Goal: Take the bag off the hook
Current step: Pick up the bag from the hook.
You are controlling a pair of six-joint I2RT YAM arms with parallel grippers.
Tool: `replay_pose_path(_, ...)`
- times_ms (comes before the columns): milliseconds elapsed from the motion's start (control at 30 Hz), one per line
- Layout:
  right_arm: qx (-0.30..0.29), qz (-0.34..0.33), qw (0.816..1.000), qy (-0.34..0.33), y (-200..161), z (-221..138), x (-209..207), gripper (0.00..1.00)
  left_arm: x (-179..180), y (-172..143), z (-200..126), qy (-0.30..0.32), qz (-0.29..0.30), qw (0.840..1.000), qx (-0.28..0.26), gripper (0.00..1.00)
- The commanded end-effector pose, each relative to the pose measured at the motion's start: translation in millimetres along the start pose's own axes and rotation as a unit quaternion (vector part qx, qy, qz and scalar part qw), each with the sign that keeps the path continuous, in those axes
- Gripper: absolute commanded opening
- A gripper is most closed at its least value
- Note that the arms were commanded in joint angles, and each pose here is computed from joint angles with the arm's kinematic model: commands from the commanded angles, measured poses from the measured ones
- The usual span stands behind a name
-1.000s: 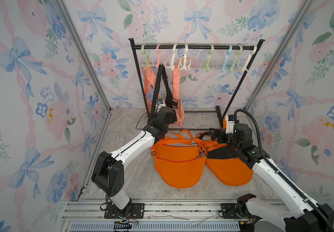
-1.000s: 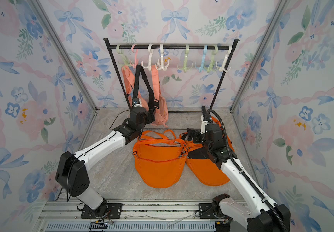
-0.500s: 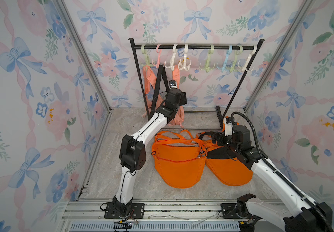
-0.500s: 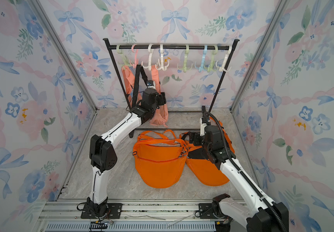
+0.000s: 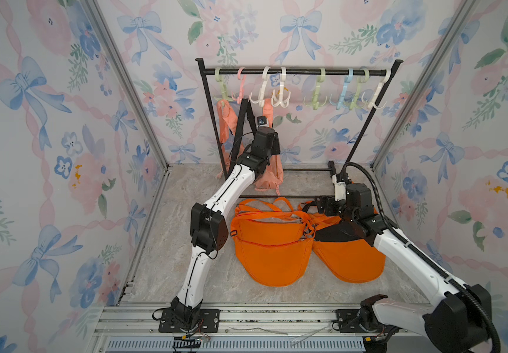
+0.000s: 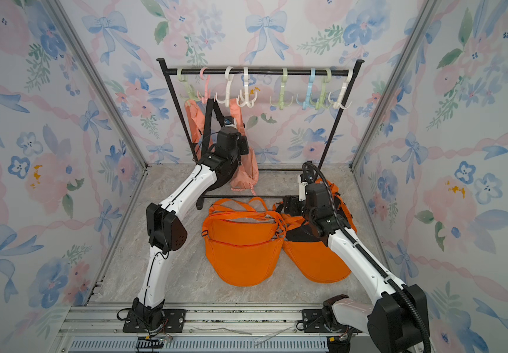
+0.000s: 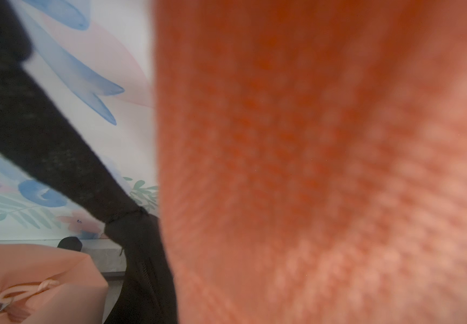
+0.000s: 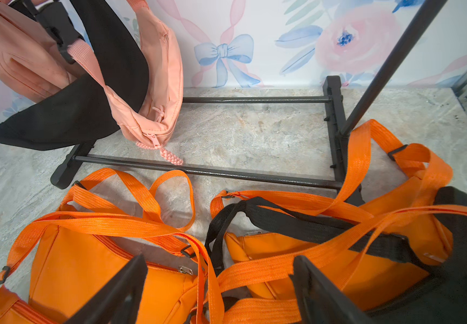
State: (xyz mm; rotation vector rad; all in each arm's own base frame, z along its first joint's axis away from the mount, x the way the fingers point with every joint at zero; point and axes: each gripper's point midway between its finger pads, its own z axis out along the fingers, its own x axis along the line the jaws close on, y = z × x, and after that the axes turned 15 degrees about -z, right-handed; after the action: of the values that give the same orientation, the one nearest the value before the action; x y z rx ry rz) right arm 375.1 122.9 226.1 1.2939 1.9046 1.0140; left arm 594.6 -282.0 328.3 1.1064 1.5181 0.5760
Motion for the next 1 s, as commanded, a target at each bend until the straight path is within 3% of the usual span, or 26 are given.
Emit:
replay_pose_path(0,-0.014,0.009,1.0,0.014,19.1,4.1,1.9,0.82,-3.3,39.9,-36.8,-0.001,-0.008,1.0,-0.026,0.0)
replay_pose_path(267,-0.017,0.016,0.999,0.043,40.0,28.5,11.1,0.82,33.8,73.0,-80.3,0.022,-0.046,0.998,-0.038,0.0)
replay_pose_path(533,-0.063,0.0,0.994,0.086,92.8,67.5,33.1,0.86,58.9,116.5,-122.7,0.038,-0.054,0.995,-0.078,0.0)
replay_pose_path(733,-0.11,-0.028,0.982,0.149,145.4,101.0,74.1,0.9,68.9,120.6,-131.4,0.047,-0.053,0.994,-0.082,0.0)
replay_pose_path(967,-0.155,-0.047,0.964,0.212,189.1,127.4,124.2,0.87,75.0,123.4,-135.6,0.049,-0.049,0.994,-0.082,0.0)
